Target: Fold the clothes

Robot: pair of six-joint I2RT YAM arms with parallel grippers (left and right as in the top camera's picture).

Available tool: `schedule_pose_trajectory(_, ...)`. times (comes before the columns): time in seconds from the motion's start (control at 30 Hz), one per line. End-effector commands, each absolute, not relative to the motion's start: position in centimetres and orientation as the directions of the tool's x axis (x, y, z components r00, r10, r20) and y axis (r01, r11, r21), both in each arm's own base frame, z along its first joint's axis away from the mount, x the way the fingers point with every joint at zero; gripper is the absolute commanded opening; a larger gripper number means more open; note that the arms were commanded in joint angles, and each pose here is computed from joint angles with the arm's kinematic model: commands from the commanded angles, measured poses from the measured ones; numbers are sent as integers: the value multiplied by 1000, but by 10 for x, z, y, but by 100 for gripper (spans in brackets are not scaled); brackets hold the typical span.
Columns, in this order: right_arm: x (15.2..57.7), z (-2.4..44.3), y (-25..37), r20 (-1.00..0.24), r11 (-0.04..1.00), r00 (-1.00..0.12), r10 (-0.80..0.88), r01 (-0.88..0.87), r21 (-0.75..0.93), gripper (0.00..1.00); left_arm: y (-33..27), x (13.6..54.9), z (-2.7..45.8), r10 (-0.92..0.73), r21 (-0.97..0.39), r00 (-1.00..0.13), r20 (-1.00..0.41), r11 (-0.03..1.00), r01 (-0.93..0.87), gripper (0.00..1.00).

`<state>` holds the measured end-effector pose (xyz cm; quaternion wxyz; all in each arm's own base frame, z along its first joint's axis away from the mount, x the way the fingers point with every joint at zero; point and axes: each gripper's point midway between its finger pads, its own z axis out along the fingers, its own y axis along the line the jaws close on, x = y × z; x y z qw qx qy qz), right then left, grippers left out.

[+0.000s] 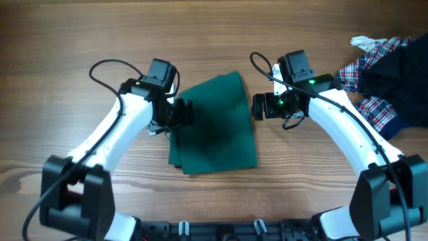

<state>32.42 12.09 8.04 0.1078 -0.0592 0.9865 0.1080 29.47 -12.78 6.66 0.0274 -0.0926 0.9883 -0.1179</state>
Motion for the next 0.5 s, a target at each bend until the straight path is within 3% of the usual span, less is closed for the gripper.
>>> schedule_pose_trajectory(0.0,322,80,120,-229,969,-966,-118,-163,188,100,-126,288,42,-190,-236,-979,70,951,-201,91)
schedule_pose_trajectory(0.2,321,80,120,-227,966,-964,-140,-184,183,100,-108,290,19,-188,-309,-973,131,925,-220,92)
schedule_pose_trajectory(0.27,322,80,121,-233,965,-962,-140,-185,184,100,-119,284,13,-139,-449,-980,140,874,-187,92)
schedule_pose_trajectory(0.47,323,80,121,-236,965,-962,-138,-184,184,100,-141,277,3,-117,-595,-984,133,785,-174,92)
